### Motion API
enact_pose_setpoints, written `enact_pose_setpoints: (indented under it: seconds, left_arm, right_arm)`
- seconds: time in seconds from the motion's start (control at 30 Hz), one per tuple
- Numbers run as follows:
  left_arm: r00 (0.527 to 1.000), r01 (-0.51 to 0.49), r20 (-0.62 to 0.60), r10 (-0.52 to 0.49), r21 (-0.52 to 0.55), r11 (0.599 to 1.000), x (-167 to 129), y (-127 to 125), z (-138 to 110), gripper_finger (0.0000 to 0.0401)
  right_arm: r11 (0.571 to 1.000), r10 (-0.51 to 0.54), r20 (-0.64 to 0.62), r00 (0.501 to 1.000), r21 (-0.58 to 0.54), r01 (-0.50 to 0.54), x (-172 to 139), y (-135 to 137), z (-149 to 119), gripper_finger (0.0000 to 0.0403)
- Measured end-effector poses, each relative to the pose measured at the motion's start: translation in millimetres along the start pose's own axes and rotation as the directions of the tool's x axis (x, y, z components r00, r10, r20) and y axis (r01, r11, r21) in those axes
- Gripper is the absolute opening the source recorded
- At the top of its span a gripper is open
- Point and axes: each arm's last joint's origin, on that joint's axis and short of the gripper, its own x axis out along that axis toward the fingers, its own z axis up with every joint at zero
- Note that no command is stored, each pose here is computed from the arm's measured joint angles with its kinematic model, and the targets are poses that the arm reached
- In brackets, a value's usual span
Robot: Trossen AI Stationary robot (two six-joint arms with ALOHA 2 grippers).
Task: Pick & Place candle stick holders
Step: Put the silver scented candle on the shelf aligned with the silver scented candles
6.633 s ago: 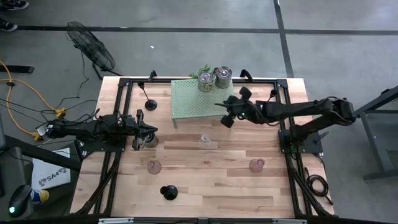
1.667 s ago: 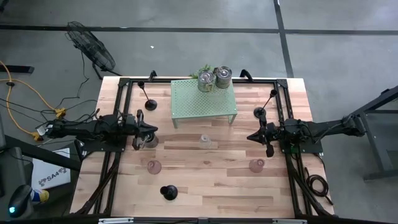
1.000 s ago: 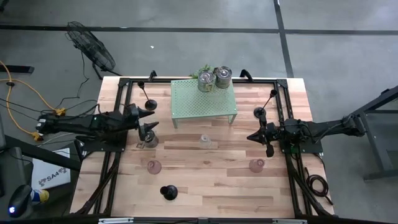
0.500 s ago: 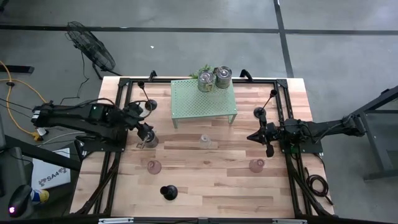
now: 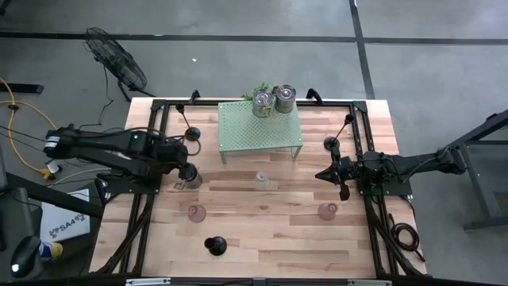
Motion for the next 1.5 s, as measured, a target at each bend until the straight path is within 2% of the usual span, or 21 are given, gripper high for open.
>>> enact_pose_setpoints:
  seconds: [0.3,0.5,0.7,0.8,1.07,1.3,1.5]
  left_arm:
    - [0.994,-0.101,-0.037,0.099,-0.035,0.994,19.8,-14.0,3.3,0.0354]
    - [0.998,-0.052,-0.022,0.053,0.024,0.998,31.2,-29.3,7.7,0.0354]
    - [0.998,-0.061,-0.027,0.062,0.041,0.997,31.7,-28.9,7.4,0.0354]
    - [0.998,-0.065,-0.012,0.066,0.093,0.994,31.7,-28.8,7.8,0.0354]
    - [0.997,-0.049,0.059,0.044,0.099,0.994,31.8,-32.3,10.9,0.0354]
    - [0.991,-0.087,0.113,0.072,0.139,0.986,31.6,-30.9,12.2,0.0354]
    - [0.99,-0.095,0.115,0.08,0.133,0.987,31.6,-30.2,12.1,0.0354]
  right_arm:
    - [1.0,0.0,0.0,1.0,0.0,0.0,0.0,0.0,-0.1,0.0004]
    - [1.0,-0.001,0.0,1.0,0.0,0.001,0.0,0.0,0.0,0.0005]
    - [1.0,0.0,0.0,1.0,0.0,0.0,0.0,0.0,-0.1,0.0003]
    - [1.0,0.0,0.0,1.0,0.0,0.0,0.0,0.0,-0.1,0.0005]
    - [1.0,-0.001,0.0,1.0,0.0,0.001,0.0,0.0,-0.1,0.0005]
    - [1.0,0.0,0.0,1.0,0.0,0.0,0.0,0.0,0.0,0.0004]
    - [1.0,0.0,0.0,1.0,0.0,0.0,0.0,0.0,-0.1,0.0004]
